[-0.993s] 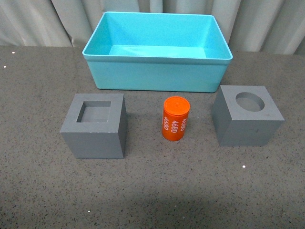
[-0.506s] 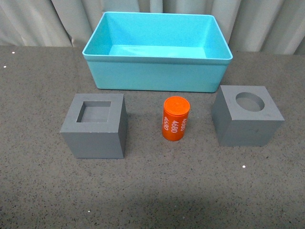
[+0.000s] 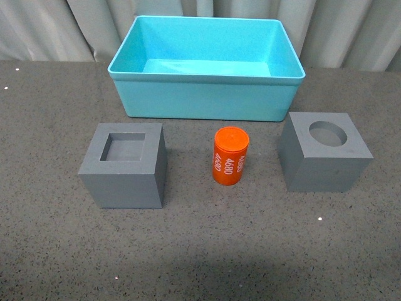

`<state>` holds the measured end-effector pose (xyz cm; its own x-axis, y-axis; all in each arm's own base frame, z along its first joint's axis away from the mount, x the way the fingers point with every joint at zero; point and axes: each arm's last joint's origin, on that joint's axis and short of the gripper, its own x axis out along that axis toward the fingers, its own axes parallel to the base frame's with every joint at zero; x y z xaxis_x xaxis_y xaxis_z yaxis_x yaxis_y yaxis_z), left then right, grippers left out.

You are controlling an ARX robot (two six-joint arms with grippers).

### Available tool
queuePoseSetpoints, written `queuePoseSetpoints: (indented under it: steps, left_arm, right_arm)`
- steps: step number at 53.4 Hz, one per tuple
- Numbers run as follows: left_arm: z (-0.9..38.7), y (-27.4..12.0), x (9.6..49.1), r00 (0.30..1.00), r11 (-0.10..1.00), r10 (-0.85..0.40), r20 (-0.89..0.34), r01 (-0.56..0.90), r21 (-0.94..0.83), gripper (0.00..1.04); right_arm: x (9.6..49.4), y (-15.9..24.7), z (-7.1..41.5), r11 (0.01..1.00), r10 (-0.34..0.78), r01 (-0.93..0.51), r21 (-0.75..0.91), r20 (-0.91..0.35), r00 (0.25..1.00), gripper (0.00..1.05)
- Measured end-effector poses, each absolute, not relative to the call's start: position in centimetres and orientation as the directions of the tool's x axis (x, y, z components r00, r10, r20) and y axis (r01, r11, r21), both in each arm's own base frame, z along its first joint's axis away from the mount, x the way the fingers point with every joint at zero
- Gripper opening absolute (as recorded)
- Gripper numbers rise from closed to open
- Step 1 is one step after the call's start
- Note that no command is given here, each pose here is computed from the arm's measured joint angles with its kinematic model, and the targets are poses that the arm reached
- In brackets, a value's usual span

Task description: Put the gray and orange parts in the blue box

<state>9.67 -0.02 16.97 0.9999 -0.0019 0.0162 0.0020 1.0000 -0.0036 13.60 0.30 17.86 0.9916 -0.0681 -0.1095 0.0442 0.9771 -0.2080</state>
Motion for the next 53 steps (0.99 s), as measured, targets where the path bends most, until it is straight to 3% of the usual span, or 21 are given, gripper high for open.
queuePoseSetpoints:
  steps: [10,24,37,47,53]
  left_arm:
    - [17.0,0.0,9.7,1.0,1.0,-0.002,0.016,0.002,-0.004,0.98]
    - [17.0,0.0,9.7,1.0,1.0,-0.002,0.016,0.002,-0.004,0.98]
    - [17.0,0.0,9.7,1.0,1.0,-0.002,0.016,0.002,-0.004,0.98]
    - [17.0,0.0,9.7,1.0,1.0,-0.002,0.016,0.002,-0.004,0.98]
    - [17.0,0.0,9.7,1.0,1.0,-0.002,0.016,0.002,-0.004,0.98]
  right_arm:
    - [20.0,1.1,18.0,0.988,0.006,-0.058,-0.147,-0.334,0.943,0.95]
    - [28.4,2.8,15.9,0.993,0.073,-0.111,-0.027,-0.601,0.796,0.95]
    - [32.5,4.1,13.6,0.994,0.09,-0.102,0.028,-0.724,0.684,0.95]
    - [33.9,4.8,11.8,0.994,0.095,-0.104,0.037,-0.764,0.638,0.95]
    - [34.3,5.0,11.0,0.995,0.081,-0.094,0.029,-0.789,0.609,0.82]
